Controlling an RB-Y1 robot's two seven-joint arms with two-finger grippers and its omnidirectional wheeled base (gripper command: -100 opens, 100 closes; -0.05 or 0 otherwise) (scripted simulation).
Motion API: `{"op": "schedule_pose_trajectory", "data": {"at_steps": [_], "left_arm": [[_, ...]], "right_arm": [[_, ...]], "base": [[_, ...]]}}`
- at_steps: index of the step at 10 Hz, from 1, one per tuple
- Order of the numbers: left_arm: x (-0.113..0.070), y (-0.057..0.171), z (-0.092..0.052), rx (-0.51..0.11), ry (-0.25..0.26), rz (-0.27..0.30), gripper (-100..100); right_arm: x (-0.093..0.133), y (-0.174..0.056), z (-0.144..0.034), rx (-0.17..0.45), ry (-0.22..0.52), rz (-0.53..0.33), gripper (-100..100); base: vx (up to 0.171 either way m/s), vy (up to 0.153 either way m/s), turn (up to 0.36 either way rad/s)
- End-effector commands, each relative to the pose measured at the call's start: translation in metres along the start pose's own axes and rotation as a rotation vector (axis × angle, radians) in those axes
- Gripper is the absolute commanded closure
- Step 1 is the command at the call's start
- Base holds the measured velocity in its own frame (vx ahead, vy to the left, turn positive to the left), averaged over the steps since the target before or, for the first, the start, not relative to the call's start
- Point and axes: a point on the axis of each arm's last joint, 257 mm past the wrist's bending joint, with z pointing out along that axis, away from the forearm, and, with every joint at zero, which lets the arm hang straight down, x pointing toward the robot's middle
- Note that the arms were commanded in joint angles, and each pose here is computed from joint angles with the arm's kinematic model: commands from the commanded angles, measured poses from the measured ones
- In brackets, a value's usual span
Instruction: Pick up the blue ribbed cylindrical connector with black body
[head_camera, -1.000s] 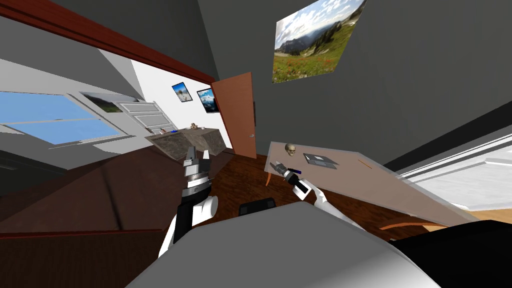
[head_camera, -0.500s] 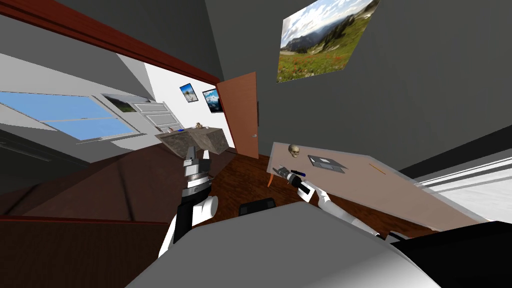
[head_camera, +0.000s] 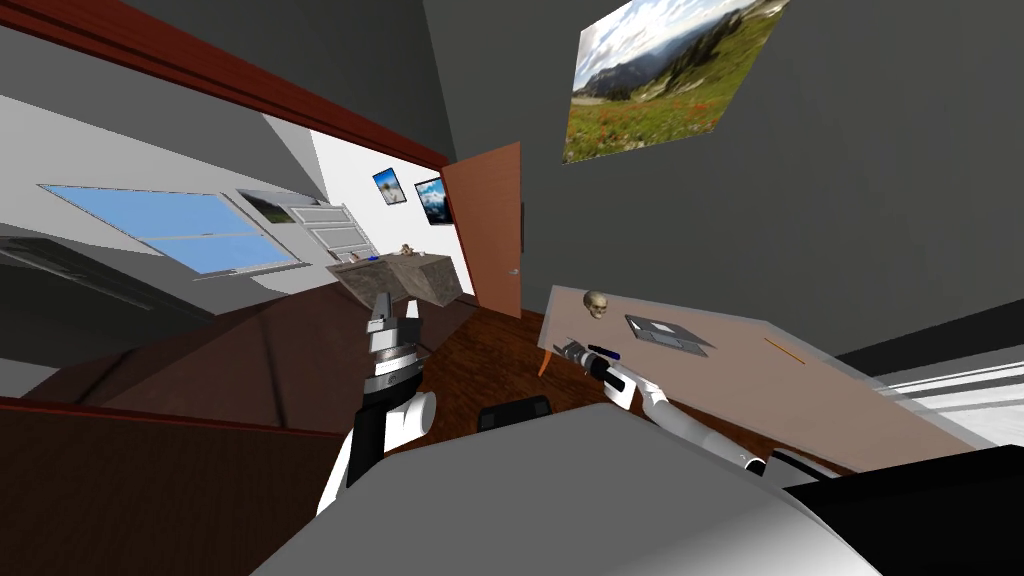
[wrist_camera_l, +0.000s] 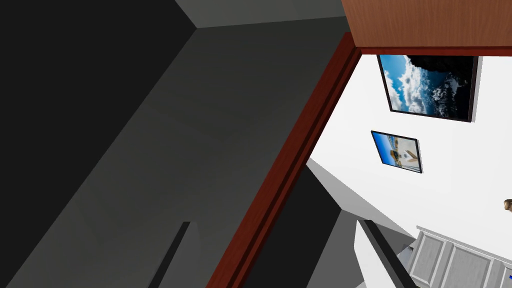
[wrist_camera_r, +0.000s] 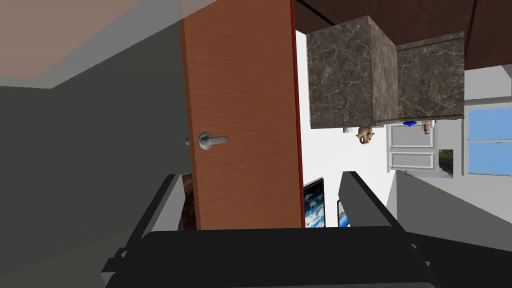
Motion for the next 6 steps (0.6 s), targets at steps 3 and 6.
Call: {"op": "schedule_pose_trajectory", "data": {"at_steps": [3, 6], "left_arm": [[0.0, 0.0, 0.0, 0.0, 0.0, 0.0, 0], [0.0, 0.0, 0.0, 0.0, 0.0, 0.0, 0]], "right_arm": [[0.049, -0.033, -0.015, 0.05, 0.14, -0.115, -100], [0.106, -0.076, -0.045, 0.112, 0.296, -0.205, -100]], "base": [[0.033, -0.006, 0.105], [0.046, -0.025, 0.126]]}}
